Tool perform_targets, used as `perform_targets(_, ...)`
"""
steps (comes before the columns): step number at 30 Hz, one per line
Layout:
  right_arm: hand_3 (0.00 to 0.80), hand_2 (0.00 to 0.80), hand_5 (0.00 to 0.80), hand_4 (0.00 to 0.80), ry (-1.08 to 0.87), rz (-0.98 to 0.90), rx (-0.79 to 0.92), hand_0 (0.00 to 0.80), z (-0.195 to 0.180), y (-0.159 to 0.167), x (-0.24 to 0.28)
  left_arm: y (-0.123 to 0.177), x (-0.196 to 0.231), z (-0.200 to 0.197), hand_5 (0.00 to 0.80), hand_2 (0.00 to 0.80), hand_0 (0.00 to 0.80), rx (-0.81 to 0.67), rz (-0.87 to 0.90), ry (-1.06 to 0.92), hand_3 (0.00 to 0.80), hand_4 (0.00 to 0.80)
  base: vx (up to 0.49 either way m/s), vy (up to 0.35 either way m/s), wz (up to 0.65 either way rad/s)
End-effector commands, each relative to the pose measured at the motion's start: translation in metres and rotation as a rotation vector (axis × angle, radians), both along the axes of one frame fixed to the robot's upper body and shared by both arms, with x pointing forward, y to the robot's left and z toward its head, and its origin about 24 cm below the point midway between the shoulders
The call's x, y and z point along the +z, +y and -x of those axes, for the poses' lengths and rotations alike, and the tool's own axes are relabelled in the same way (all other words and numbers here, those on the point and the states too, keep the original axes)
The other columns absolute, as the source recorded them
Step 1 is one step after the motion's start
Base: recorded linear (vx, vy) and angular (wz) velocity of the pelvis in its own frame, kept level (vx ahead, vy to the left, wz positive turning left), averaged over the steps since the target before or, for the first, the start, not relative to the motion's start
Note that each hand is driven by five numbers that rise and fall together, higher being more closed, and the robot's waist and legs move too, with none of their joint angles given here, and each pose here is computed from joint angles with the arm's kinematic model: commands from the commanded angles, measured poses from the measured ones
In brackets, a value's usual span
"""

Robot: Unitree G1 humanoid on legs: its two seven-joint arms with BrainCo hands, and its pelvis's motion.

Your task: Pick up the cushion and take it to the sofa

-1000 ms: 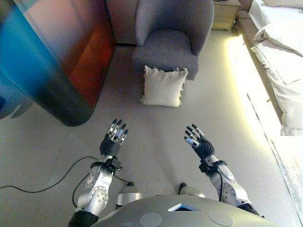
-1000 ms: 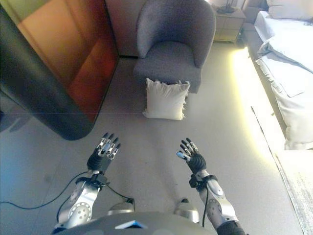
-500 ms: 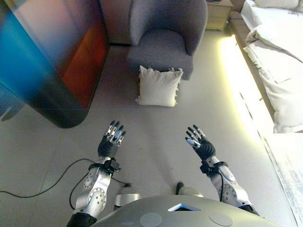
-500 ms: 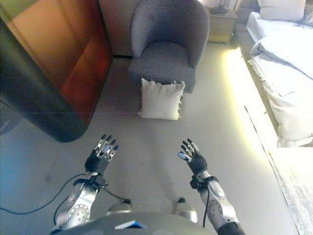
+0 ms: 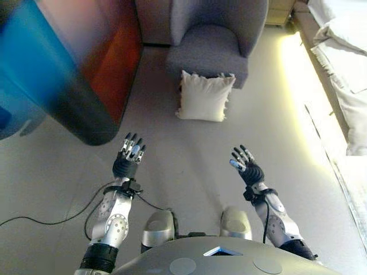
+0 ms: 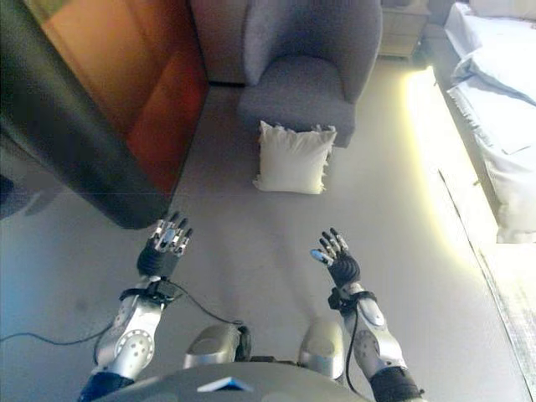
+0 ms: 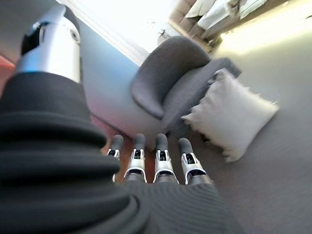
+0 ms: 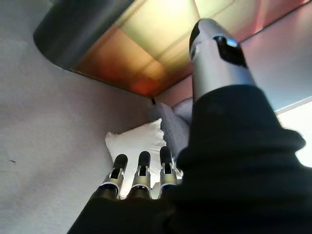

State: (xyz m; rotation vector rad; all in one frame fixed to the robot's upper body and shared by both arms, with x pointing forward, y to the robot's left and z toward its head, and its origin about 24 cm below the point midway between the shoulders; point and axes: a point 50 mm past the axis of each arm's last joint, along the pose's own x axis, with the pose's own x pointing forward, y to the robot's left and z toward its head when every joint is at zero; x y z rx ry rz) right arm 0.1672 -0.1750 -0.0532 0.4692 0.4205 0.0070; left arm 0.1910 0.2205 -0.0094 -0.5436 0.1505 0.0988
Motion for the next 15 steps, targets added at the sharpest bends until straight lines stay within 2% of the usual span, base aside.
perform_targets(1,0.0,0.0,0.0,0.0,-0.14,-0.011,-0.057,0.0,-0.017,-0.014,0.022,-0.006,0.02,0.0,0.0,0.0,0.0,-0.066,-0.017,-0.096,0.0,0.0,0.321,-0.12,0.32)
perform_targets(5,0.0,0.0,0.0,0.0,-0.127,-0.029,-0.084,0.0,-0.022,-0.021,0.022,-0.019,0.014,-0.002,0.0,0.0,0.0,-0.097,-0.014,-0.075,0.0,0.0,0.388,-0.066,0.25)
perform_targets(10,0.0,0.0,0.0,0.0,-0.098,-0.048,-0.086,0.0,-0.013,-0.021,0.017,-0.023,0.005,0.006,0.0,0.0,0.0,-0.104,-0.004,-0.029,0.0,0.0,0.487,-0.047,0.52)
perform_targets(13,0.0,0.0,0.0,0.0,-0.062,-0.028,-0.048,0.0,-0.006,-0.019,0.01,-0.02,0.004,0.013,0.0,0.0,0.0,-0.062,0.012,-0.021,0.0,0.0,0.571,-0.087,0.14)
perform_targets(15,0.0,0.0,0.0,0.0,-0.063,-0.026,-0.021,0.0,-0.005,-0.016,0.011,-0.019,0.004,0.018,0.0,0.0,0.0,-0.044,0.025,-0.014,0.0,0.0,0.537,-0.087,-0.38)
